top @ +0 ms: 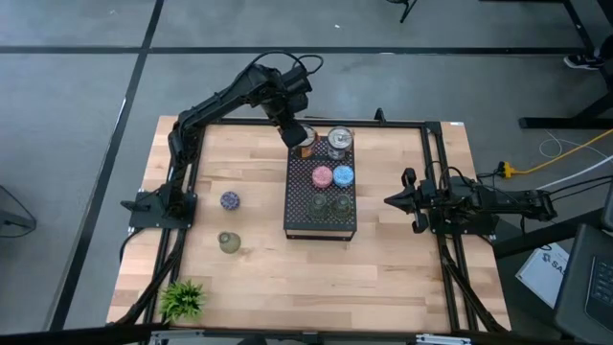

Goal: Pick & Place candle stick holders
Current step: Put the orange scented candle on the shelf aligned with the other brown scented candle

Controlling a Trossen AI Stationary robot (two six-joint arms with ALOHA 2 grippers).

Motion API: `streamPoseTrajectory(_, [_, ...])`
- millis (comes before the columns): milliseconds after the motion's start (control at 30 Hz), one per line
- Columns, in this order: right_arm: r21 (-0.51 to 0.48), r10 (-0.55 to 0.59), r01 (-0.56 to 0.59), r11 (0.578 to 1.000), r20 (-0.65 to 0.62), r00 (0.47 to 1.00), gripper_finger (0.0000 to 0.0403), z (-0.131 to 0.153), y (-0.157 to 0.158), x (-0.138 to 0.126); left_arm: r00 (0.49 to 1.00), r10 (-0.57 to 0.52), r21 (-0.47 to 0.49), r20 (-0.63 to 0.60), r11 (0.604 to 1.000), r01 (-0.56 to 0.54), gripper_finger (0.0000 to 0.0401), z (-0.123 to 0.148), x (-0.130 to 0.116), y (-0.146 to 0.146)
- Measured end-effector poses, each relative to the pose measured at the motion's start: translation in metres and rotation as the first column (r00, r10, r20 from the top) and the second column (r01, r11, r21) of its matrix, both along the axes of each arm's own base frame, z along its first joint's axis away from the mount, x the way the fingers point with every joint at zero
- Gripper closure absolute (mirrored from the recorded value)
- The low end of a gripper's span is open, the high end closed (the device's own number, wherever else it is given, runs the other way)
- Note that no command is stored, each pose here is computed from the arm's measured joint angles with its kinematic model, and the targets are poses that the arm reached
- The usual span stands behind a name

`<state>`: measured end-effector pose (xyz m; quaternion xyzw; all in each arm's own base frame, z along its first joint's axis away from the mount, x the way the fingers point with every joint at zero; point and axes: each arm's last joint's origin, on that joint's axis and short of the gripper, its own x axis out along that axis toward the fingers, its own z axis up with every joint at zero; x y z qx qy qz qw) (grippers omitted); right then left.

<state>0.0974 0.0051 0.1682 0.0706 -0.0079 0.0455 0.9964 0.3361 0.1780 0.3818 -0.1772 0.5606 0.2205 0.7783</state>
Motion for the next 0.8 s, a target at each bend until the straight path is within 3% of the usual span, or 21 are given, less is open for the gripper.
streamPoseTrajectory(300, [0.000,0.000,0.000,1.000,0.000,1.000,0.0397,0.0000,0.0000,0.0000,1.000,0.015,-0.014,-0.027,1.000,-0.015,0.0395,-0.0078,0.0001,0.0028])
streamPoseTrajectory(800, [0.000,0.000,0.000,1.000,0.000,1.000,0.0397,0.0000,0.0000,0.0000,0.999,-0.004,-0.006,-0.032,1.000,0.004,0.0399,-0.0078,0.0001,0.0029])
